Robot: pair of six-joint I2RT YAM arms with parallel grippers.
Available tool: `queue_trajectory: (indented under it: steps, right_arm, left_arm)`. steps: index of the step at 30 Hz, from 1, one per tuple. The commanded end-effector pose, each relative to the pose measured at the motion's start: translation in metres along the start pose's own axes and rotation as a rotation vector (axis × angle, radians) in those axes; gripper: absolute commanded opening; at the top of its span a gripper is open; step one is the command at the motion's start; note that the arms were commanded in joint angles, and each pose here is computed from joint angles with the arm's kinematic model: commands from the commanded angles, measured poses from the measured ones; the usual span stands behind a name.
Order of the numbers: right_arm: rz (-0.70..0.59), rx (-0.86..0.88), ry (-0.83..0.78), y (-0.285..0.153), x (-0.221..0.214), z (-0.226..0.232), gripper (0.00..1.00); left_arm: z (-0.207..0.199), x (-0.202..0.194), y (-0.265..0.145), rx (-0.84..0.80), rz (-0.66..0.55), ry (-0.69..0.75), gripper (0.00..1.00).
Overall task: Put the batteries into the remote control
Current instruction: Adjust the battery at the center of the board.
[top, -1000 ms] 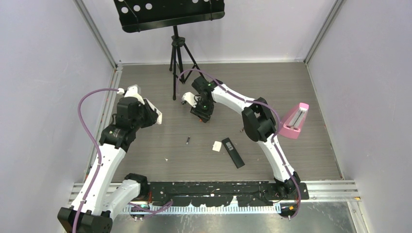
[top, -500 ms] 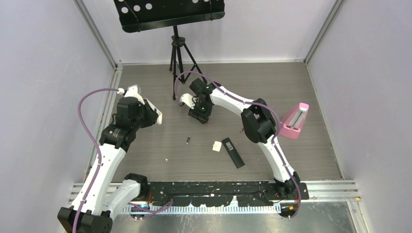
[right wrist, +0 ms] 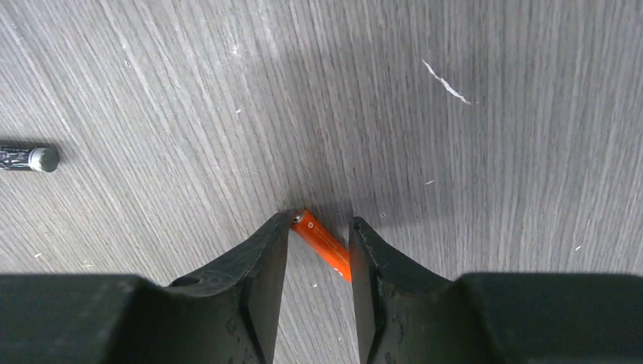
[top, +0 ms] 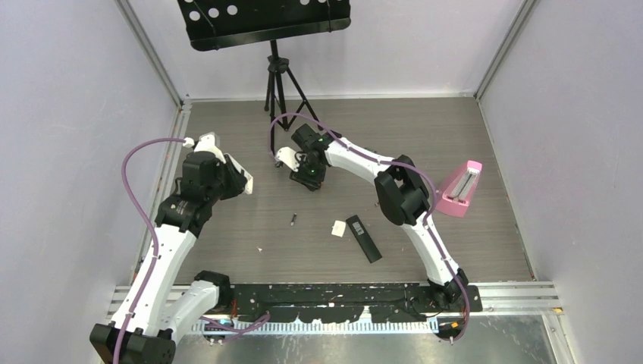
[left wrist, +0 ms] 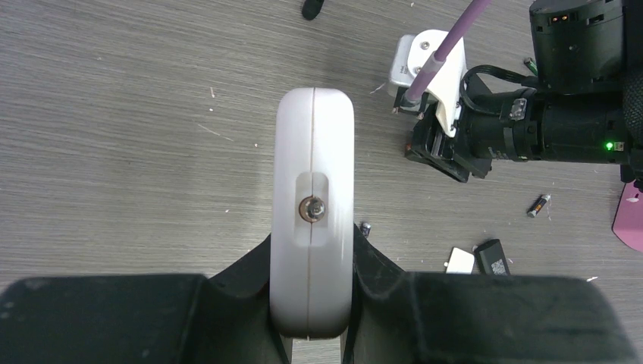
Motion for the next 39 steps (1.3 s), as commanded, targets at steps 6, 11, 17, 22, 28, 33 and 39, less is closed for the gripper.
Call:
queue_trajectory:
  steps: [6,11,17,22,28,33,39]
  right_arm:
    - [0.131,0.03,0.033,0.018,-0.034,0.01,0.21]
    - [0.084,-0.022,0.157,0.015,-0.027,0.001,0.12]
    - [-0.005,-0.135,0.309,0.0,-0.017,-0.015,0.08]
    - [-0.039,-0.311,0.539,-0.012,-0.023,-0.029,0.12]
    - [-0.079,-0.607,0.941,-0.033,-0.047,-0.044,0.15]
    - [-0.032,-0.682,1.063,-0.034,-0.067,-0.039,0.28]
    - [-0.003,-0.597,1.073,-0.031,-0.067,-0.031,0.51]
  left_arm:
    - [-0.009,0.018,-0.007,-0.038,-0.058,0.0,0.0]
    - [-0.009,0.018,-0.009,-0.038,-0.061,0.0,0.0]
    - [-0.011,0.019,-0.01,-0.048,-0.063,-0.006,0.0]
    - [-0.013,0.018,-0.01,-0.064,-0.068,-0.022,0.0]
    - [-0.021,0.012,-0.006,-0.114,-0.054,-0.049,0.0]
    - [-0.024,0.01,-0.003,-0.129,-0.051,-0.06,0.0]
    - [-0.023,0.009,-0.003,-0.125,-0.05,-0.06,0.0]
Point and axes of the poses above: each gripper's point midway between its finger pads, its own y axis out along the fingers, its own z axis along the line the jaws close on, x = y × z, the point moved 1 cm from there along -y, back along the fingers, and after that the axes turned 2 degrees about y, right-handed, at the moved point
